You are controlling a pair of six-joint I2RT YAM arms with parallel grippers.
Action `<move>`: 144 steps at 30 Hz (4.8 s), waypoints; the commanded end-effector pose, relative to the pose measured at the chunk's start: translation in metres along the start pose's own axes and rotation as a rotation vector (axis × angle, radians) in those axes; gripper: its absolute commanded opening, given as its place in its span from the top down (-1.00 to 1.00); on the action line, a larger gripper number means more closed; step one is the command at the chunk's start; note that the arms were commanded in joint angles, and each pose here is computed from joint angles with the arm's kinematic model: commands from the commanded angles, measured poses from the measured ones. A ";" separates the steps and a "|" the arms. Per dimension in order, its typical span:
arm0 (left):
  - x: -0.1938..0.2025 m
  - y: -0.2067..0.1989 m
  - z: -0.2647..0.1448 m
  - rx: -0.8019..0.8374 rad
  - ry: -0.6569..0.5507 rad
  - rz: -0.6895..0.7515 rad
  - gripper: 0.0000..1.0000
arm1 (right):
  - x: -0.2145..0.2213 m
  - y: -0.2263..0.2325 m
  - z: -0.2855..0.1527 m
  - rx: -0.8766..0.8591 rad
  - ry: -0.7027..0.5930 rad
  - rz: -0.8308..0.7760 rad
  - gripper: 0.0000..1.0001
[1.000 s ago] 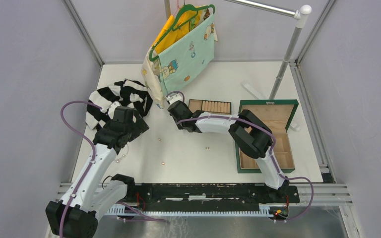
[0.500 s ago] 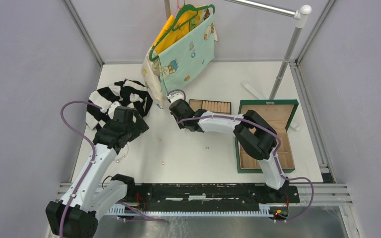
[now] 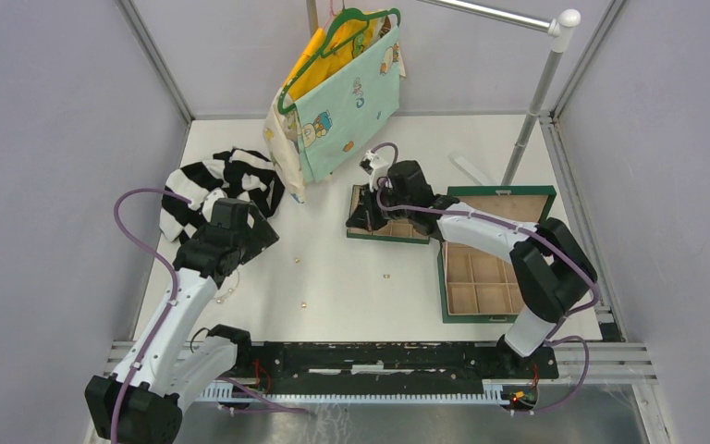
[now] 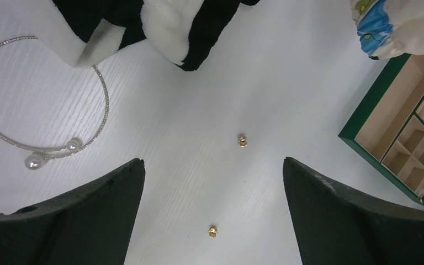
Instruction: Organize the mixed jewelry
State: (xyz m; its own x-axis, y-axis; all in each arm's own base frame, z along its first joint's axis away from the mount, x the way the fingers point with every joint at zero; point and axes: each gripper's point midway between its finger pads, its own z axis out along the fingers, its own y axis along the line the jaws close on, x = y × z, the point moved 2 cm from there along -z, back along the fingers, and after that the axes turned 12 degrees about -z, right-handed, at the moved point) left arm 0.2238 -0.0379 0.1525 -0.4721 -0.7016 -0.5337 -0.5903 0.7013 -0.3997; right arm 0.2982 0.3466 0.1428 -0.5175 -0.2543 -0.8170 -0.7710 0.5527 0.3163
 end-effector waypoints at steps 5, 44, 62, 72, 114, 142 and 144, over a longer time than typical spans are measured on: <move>-0.011 -0.012 -0.001 0.065 -0.044 0.024 -0.99 | -0.029 0.082 -0.059 -0.535 -0.123 -0.025 1.00; -0.007 -0.043 -0.025 0.271 0.036 0.153 -0.99 | -0.106 0.044 -0.070 -0.123 -0.104 -0.492 1.00; -0.006 -0.032 -0.017 0.179 0.041 0.133 -0.99 | -0.010 -0.103 -0.009 0.626 0.240 -0.331 1.00; -0.011 -0.027 -0.020 0.156 0.011 0.120 -0.99 | 0.022 -0.111 0.004 0.604 0.307 -0.330 1.00; 0.071 -0.040 -0.004 0.106 0.086 0.214 -0.99 | 0.112 -0.003 -0.051 0.385 0.282 -0.270 0.21; 0.059 -0.050 -0.008 0.106 0.048 0.262 -0.99 | 0.132 -0.005 -0.032 0.376 0.339 -0.255 0.57; 0.059 -0.050 -0.007 0.103 0.049 0.264 -0.99 | 0.130 -0.005 -0.031 0.378 0.338 -0.258 0.63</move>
State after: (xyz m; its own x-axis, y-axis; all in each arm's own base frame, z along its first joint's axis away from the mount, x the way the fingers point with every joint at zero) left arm 0.2141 -0.1149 0.1345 -0.6687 -0.4794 -0.5683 -0.3694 0.8776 -0.3056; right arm 0.2105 0.2686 0.0336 -0.4967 -0.6533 -0.5714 -0.7399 0.6629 -0.1148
